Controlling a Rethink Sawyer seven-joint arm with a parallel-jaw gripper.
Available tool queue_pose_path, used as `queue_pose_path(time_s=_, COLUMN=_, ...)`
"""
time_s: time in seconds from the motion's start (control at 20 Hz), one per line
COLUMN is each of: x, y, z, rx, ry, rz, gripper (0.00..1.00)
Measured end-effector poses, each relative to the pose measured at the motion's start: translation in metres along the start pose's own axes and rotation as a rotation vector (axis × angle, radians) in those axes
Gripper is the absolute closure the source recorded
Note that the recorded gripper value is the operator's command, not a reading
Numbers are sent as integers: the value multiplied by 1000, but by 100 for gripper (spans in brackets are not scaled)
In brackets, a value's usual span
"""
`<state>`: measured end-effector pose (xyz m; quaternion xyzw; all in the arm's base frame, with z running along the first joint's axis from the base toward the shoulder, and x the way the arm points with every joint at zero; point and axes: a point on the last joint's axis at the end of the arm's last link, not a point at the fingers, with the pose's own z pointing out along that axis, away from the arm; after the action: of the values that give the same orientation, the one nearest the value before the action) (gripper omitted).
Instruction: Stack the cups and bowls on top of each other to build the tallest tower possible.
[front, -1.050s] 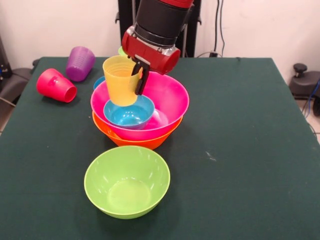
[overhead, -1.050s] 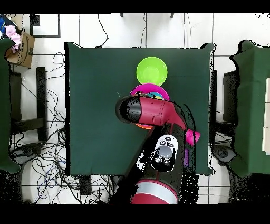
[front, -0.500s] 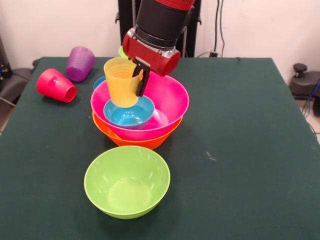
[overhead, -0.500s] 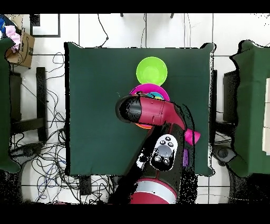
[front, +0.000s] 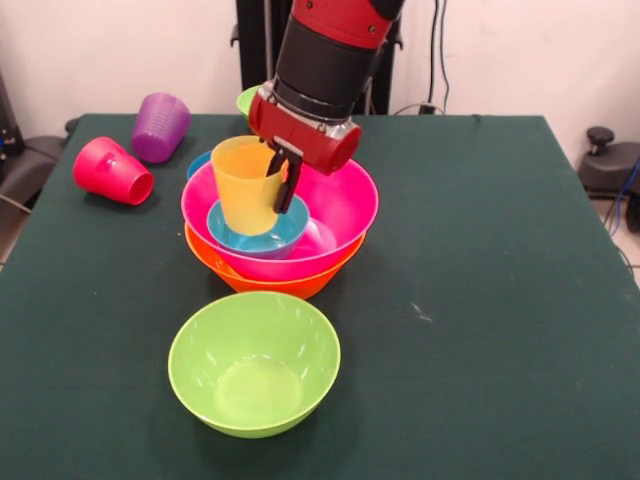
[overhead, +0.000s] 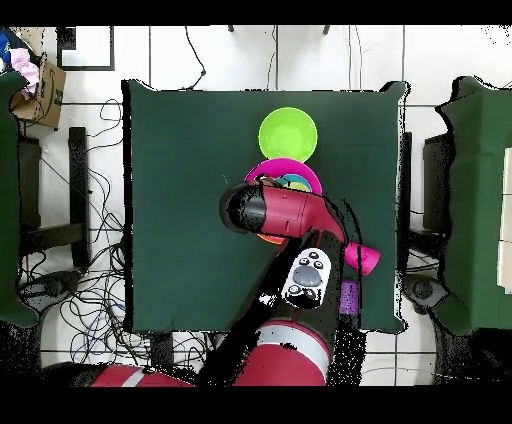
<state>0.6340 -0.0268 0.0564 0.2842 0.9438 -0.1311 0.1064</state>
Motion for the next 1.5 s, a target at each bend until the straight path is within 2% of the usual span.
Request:
queue_pose_path(time_s=0.2, x=7, y=2, z=12, rx=0, ry=2, rz=-2, gripper=100)
queue_pose_path(time_s=0.25, x=9, y=2, z=15, rx=1, ry=4, rz=-3, gripper=0)
queue_pose_path(time_s=1.15, x=10, y=8, z=14, rx=-7, ry=-10, rz=4, gripper=0)
queue_pose_path(time_s=1.4, x=5, y=8, z=5, rx=-15, ry=-22, rz=10, gripper=0)
queue_pose_path(time_s=1.5, x=-2, y=8, z=-5, rx=-24, ry=-37, rz=16, gripper=0)
